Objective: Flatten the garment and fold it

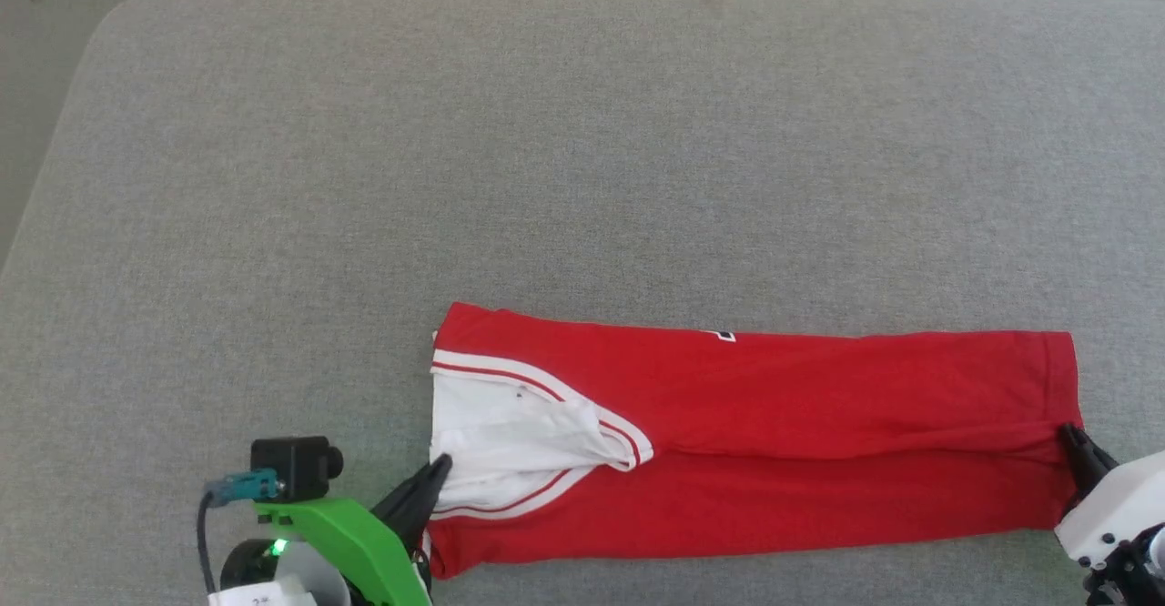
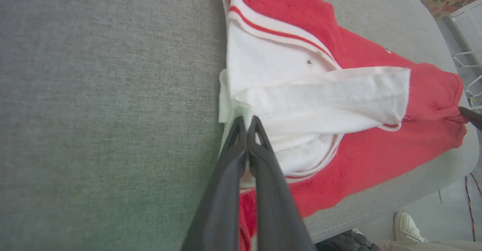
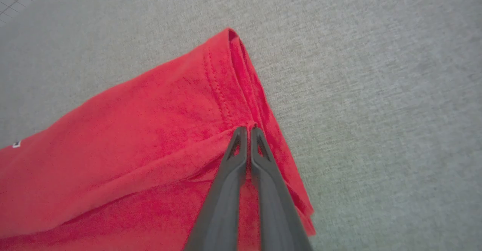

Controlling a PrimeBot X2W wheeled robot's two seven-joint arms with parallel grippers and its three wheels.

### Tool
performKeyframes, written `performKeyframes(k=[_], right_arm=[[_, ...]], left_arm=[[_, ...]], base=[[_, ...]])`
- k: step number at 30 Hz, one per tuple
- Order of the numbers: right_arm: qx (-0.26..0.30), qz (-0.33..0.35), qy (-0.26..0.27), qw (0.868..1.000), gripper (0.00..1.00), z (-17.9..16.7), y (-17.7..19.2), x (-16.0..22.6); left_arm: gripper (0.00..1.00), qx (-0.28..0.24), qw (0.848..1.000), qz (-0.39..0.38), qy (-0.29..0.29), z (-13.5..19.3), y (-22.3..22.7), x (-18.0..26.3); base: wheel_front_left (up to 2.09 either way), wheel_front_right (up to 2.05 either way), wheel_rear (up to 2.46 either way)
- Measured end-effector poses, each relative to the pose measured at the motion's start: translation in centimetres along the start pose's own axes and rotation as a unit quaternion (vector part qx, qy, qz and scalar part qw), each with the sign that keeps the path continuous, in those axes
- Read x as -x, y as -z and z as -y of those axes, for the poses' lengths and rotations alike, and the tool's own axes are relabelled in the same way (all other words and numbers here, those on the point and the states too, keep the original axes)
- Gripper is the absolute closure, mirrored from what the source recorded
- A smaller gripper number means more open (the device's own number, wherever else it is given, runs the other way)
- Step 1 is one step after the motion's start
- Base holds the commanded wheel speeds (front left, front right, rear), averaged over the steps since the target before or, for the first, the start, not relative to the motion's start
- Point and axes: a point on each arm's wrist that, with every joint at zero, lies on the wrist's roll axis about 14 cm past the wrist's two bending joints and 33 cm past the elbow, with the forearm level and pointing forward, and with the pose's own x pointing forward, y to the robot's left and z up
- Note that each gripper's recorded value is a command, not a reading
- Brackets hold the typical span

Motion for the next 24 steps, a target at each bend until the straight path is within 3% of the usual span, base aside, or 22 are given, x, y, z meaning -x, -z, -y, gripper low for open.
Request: performKeyframes(k=[1,2,3,5,7,8,14,18,21,24], right_arm=[[-0.001,-0.002,0.001,1.0,0.63,0.0,0.2,-0.1],[-0.001,-0.004,0.001,1.0,0.27,0.0,0.3,-0.3],[0.0,-0.006,0.001,1.0,0.02,-0.1,0.4,-0.4],[-0.002,-0.01,0.001,1.0,0.0,-0.1,0.6,-0.8],[-0.002,-0.011,0.001,1.0,0.0,-0.3,0.7,-1.1],[-0.002,-0.011,0.0,1.0,0.0,-0.3,0.7,-1.2],[-0.001,0.005,-0.008,1.0,0.0,-0.8,-0.6,-1.3],[0.002,0.043,-0.021,0.999,0.0,-1.2,-3.1,-0.3],[0.007,0.07,-0.022,0.997,0.0,-1.1,-4.6,0.9],[0.014,0.082,-0.019,0.996,0.0,-0.9,-5.0,1.8]], left_arm=[[1.0,0.004,1.0,0.0,-0.003,-0.1,0.1,-0.2],[0.89,0.008,1.0,0.002,-0.007,-0.3,0.2,-0.4],[0.82,0.01,1.0,0.001,-0.008,-0.3,0.2,-0.7],[0.57,0.011,1.0,0.0,-0.01,-0.4,0.1,-1.1],[0.09,0.012,1.0,0.002,-0.012,-0.5,0.0,-1.5],[0.0,0.013,1.0,0.003,-0.012,-0.5,-0.1,-1.7],[0.0,0.015,0.999,0.037,-0.012,-0.3,-1.6,-1.8],[0.0,0.006,0.993,0.109,-0.035,-0.7,-4.8,-0.8],[0.0,-0.023,0.976,0.204,-0.072,-1.6,-8.3,1.2],[0.0,-0.07,0.943,0.305,-0.115,-2.2,-12.0,3.7]], base=[[0.0,0.0,0.0],[0.0,0.0,0.0],[0.0,0.0,0.0],[0.0,0.0,0.0],[0.0,0.0,0.0],[0.0,0.0,0.0],[0.0,0.0,0.0],[0.0,0.0,0.0],[0.0,0.0,0.0],[0.0,0.0,0.0]])
